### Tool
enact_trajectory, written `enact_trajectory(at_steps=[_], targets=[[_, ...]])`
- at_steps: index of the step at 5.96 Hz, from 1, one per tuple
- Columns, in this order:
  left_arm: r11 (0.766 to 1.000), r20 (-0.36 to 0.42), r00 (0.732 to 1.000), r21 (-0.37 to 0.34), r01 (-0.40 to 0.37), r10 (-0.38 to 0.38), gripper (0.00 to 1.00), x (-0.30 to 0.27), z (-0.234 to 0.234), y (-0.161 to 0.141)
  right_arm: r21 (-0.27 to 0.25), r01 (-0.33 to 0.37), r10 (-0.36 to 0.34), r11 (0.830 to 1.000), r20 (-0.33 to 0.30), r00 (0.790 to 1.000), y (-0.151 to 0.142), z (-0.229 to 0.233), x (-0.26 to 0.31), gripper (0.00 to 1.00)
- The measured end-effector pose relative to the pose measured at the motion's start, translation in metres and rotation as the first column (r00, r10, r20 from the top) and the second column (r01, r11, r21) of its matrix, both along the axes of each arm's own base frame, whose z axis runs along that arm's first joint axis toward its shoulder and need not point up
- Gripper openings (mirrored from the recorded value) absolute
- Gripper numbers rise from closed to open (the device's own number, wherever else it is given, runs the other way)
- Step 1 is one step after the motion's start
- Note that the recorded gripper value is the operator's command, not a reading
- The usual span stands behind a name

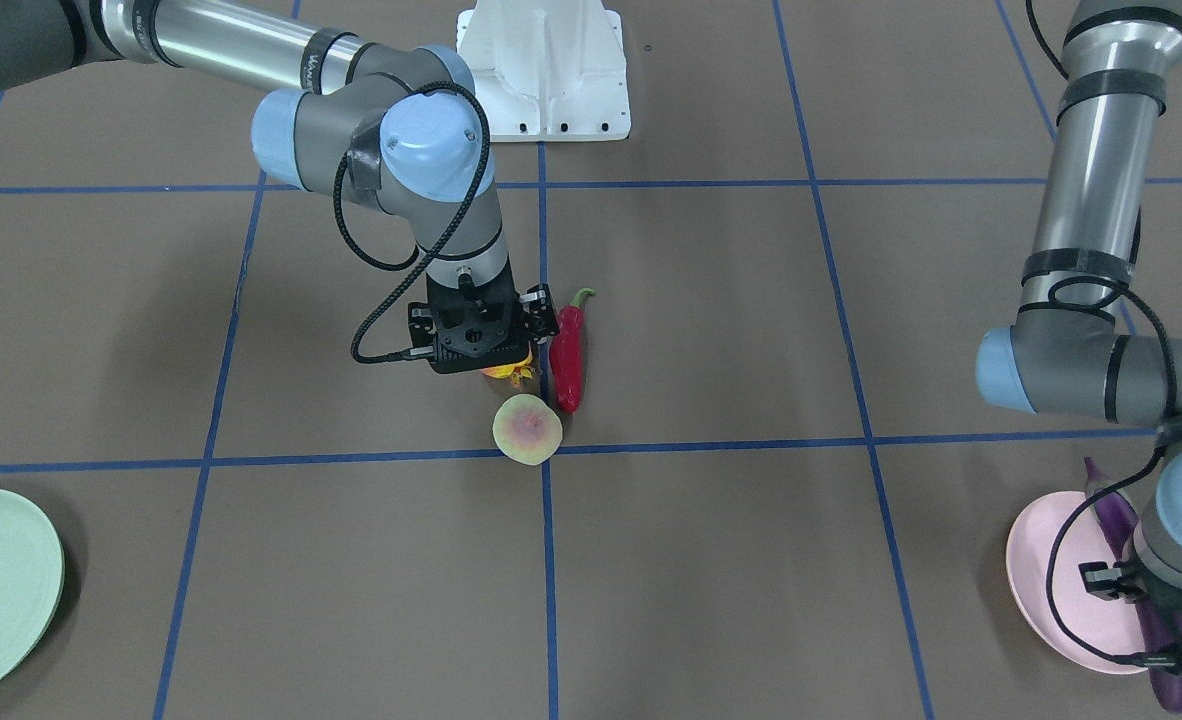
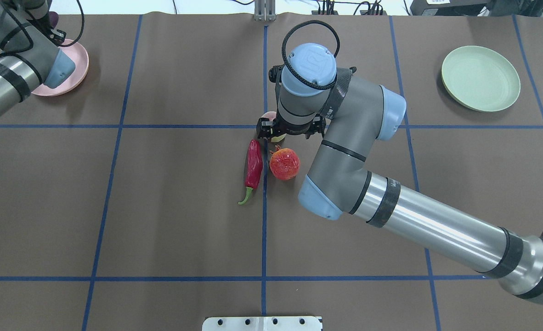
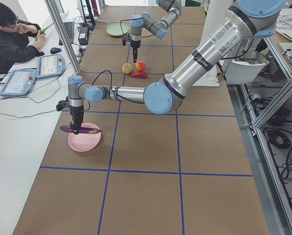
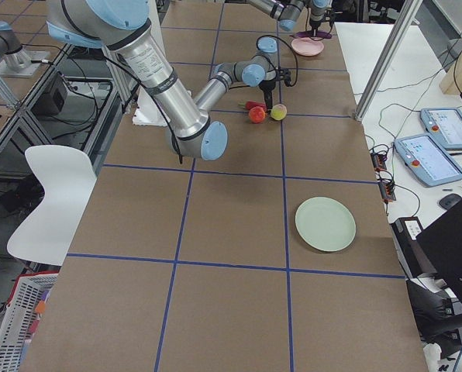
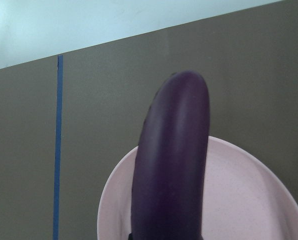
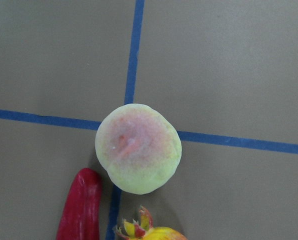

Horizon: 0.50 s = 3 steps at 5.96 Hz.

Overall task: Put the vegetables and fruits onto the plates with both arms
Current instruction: 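Lower the eggplant onto the pink plate while the right gripper descends, then shift the right gripper to the pomegranate and grasp it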

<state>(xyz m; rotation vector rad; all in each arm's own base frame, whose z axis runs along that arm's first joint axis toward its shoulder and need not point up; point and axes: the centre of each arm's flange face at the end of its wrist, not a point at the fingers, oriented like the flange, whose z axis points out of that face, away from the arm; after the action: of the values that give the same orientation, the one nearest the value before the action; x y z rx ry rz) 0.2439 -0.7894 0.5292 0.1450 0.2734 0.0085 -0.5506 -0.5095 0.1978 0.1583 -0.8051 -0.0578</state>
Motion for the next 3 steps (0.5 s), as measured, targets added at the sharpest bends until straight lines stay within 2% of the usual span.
enact_trajectory(at_steps=[1,3], targets=[[1.000,0.023,1.000,0.002,-0.003,0.003,0.05,0.001,0.006,0.001,-0.006,0.012,-0.012,1.000,-0.014,1.000,0.002,0.007,-0.008,1.00],[1.000,0.033,0.999,0.005,-0.004,0.004,0.83,0.002,0.010,0.001,-0.017,0.029,-0.029,0.999,-0.029,0.999,0.008,0.014,-0.021,1.00]])
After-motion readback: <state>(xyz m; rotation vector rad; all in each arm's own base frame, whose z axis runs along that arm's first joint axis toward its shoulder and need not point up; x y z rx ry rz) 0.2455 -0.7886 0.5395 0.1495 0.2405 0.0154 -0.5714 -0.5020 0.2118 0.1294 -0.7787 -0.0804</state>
